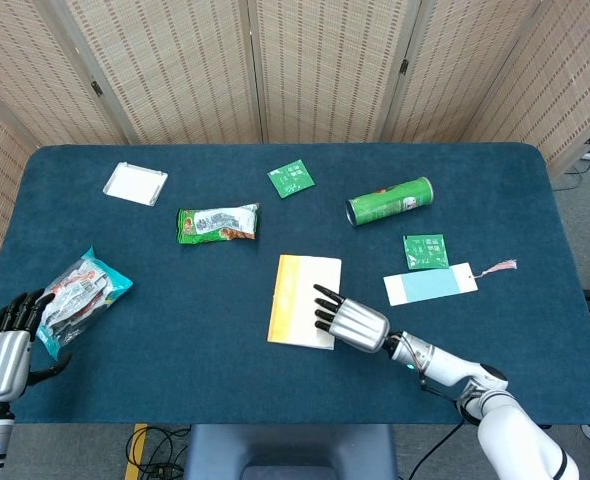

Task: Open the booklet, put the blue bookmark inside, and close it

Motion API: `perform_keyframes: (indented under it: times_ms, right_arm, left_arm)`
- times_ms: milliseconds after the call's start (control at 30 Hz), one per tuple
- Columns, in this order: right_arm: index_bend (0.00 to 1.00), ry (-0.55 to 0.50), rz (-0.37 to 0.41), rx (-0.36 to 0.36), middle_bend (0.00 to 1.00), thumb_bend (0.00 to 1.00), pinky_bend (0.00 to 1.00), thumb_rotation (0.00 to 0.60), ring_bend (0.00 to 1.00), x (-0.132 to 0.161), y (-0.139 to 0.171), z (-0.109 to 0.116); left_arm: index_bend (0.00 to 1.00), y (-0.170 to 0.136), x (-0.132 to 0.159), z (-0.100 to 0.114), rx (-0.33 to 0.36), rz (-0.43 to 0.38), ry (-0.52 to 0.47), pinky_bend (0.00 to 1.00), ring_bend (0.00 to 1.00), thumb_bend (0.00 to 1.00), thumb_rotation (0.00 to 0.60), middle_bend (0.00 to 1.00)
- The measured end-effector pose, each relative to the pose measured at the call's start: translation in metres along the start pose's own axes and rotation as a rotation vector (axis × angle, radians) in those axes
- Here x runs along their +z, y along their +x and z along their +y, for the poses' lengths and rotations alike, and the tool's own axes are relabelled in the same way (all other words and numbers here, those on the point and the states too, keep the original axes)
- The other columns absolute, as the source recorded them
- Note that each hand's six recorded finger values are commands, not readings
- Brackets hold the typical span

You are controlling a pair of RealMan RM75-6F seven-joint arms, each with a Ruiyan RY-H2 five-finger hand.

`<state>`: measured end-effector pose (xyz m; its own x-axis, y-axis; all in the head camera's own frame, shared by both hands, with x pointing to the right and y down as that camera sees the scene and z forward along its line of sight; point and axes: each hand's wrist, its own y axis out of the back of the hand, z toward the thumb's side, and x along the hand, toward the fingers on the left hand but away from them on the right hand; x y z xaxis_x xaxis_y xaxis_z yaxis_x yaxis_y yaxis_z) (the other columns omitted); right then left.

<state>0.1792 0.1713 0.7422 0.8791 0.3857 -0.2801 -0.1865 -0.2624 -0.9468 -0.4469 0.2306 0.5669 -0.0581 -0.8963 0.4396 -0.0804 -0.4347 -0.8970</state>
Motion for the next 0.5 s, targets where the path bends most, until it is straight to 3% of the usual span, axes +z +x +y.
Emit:
perform_keyframes:
  times_ms: [500]
  right_arm:
    - [0.51,0.021,0.026,-0.043,0.42,0.45,0.09,0.600,0.26,0.001,-0.022,0.011]
  left_arm:
    - [0.15,0.001,-0.002,0.007,0.015,0.002,-0.019,0.16,0.09,0.24,0.600,0.11]
